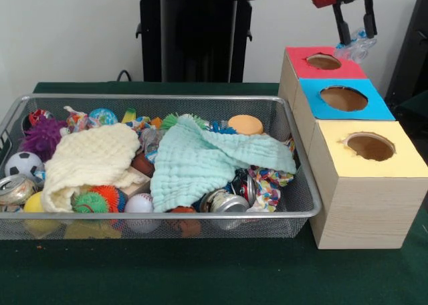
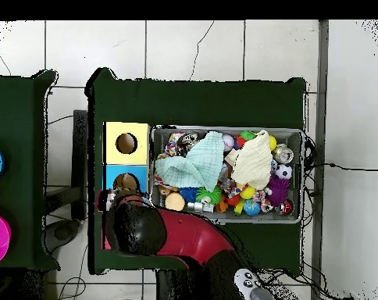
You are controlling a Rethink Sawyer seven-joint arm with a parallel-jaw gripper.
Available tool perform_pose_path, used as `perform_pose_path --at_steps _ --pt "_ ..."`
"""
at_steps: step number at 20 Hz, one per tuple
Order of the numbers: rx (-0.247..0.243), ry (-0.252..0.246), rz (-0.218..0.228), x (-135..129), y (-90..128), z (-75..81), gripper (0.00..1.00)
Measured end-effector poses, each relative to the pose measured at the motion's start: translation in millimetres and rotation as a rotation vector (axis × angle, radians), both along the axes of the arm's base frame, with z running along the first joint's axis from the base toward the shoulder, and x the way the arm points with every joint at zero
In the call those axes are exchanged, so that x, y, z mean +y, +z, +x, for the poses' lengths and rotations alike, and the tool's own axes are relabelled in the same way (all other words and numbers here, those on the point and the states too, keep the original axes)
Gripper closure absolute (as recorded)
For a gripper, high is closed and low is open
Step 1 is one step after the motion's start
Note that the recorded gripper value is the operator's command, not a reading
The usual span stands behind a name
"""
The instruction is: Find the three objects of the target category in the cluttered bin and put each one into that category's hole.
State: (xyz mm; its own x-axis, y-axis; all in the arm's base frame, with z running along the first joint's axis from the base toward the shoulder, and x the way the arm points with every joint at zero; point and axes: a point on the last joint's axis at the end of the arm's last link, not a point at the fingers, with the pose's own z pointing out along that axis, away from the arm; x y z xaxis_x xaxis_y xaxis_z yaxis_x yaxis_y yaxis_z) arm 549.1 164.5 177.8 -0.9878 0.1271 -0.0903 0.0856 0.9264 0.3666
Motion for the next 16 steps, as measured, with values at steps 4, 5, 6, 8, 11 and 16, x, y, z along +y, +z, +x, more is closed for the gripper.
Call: perform_pose_path --at_steps 4,5,6,8,11,16 --pt "0.004 0.014 -0.006 8.8 -4.7 -11.6 1.0" --pt "0.003 0.015 -0.007 9.5 -5.2 -12.6 1.0" --pt "0.002 0.016 -0.008 10.3 -5.7 -13.6 1.0" --pt "0.001 0.018 -0.012 12.1 -7.3 -17.3 1.0" --pt "0.006 0.017 -0.015 11.2 -9.6 -21.9 1.0" --pt "0.012 0.008 -0.018 7.5 -11.7 -22.5 1.0"
